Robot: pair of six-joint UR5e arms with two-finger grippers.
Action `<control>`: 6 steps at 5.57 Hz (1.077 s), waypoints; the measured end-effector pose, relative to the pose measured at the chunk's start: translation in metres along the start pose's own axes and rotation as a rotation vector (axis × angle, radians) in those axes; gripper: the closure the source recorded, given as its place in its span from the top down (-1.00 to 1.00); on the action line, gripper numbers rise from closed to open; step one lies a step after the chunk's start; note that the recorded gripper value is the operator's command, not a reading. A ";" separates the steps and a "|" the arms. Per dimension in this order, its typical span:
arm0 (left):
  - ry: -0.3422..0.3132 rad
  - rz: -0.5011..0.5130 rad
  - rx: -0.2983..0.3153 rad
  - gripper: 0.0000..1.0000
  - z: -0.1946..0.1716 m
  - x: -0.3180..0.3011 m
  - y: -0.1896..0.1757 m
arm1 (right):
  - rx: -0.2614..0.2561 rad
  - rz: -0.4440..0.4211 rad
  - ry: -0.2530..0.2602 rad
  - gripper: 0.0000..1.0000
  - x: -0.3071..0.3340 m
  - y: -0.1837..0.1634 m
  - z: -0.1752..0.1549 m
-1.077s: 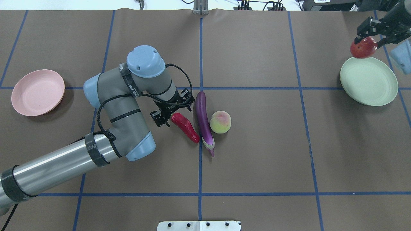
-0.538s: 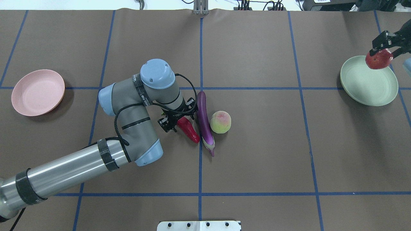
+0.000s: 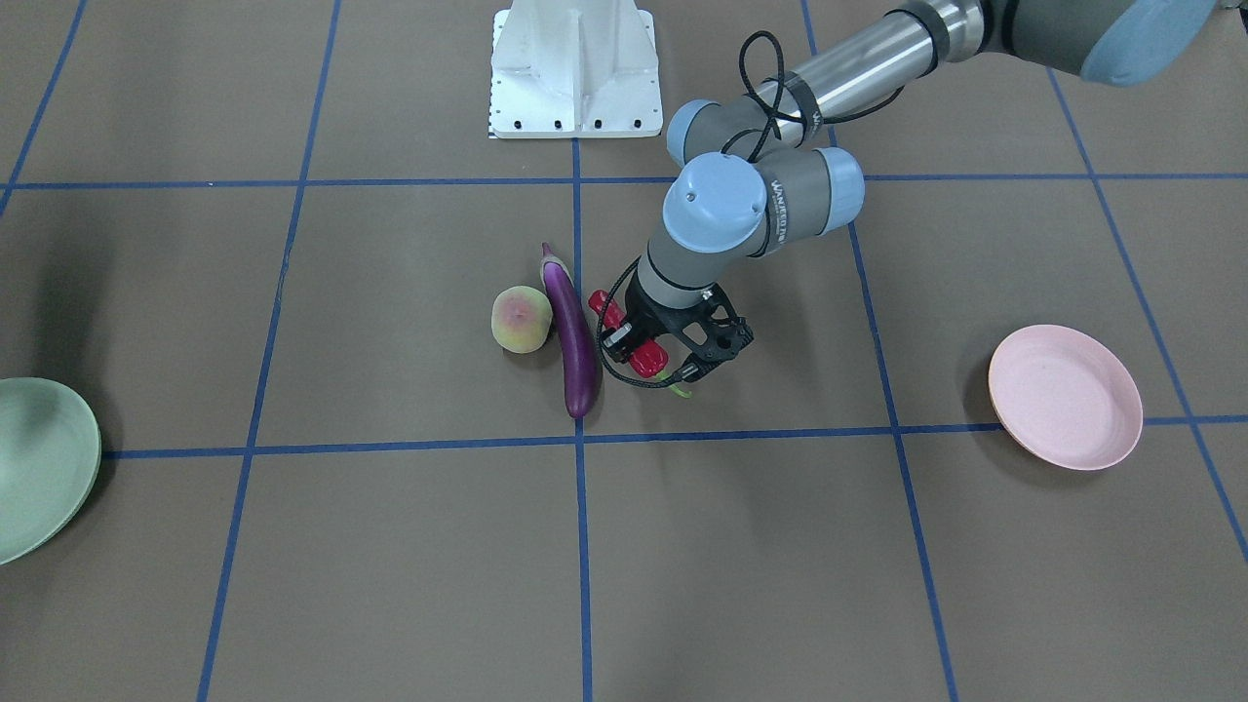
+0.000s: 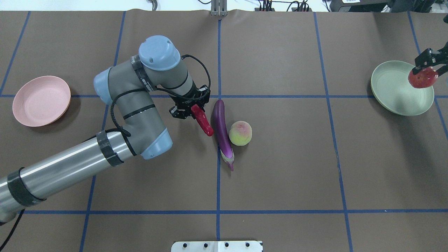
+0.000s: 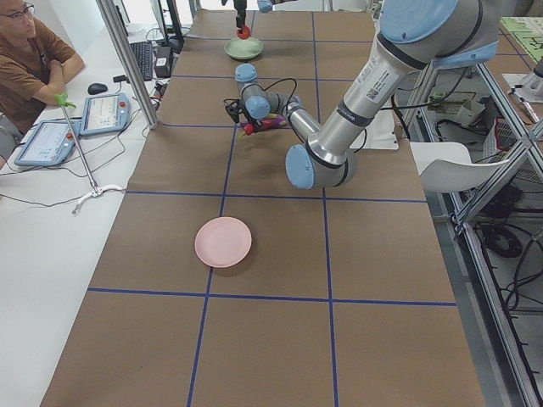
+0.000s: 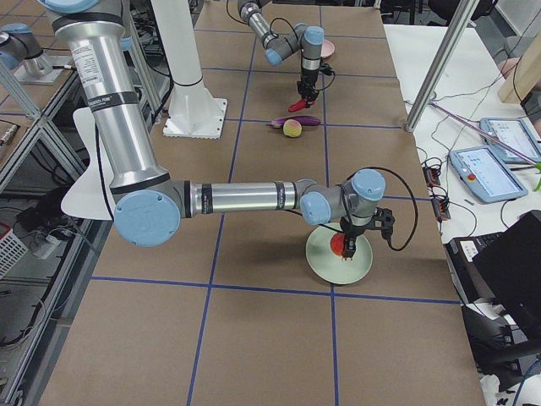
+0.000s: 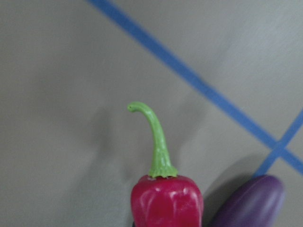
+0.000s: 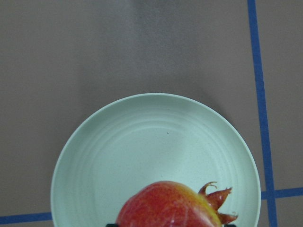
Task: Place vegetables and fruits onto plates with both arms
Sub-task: 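Lift pepper onto pink plate with left gripper while right releases pomegranate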
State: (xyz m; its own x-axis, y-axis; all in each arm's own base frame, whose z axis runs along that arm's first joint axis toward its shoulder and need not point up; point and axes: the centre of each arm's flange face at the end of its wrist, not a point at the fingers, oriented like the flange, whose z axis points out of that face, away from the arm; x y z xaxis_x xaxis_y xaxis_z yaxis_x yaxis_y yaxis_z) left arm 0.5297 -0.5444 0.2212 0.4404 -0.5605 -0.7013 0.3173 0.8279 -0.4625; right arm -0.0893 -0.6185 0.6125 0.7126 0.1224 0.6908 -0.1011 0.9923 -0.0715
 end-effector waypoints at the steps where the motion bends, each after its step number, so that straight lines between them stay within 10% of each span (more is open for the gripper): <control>1: 0.013 0.055 0.022 -1.00 -0.036 -0.029 -0.059 | -0.015 0.000 0.000 1.00 0.001 0.003 0.008; 6: -0.217 0.395 0.066 -0.82 -0.092 -0.334 -0.346 | -0.022 0.090 -0.207 1.00 -0.211 0.081 -0.046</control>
State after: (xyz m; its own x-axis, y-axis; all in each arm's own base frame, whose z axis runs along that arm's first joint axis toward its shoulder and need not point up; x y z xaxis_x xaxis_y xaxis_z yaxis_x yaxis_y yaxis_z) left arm 0.1954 -0.6412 0.5656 0.7020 -0.1991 -0.6838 0.1395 0.9800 -0.1421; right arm -0.2156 -0.5632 0.4283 0.5434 0.2059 0.8138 -0.1409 0.9781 -0.1534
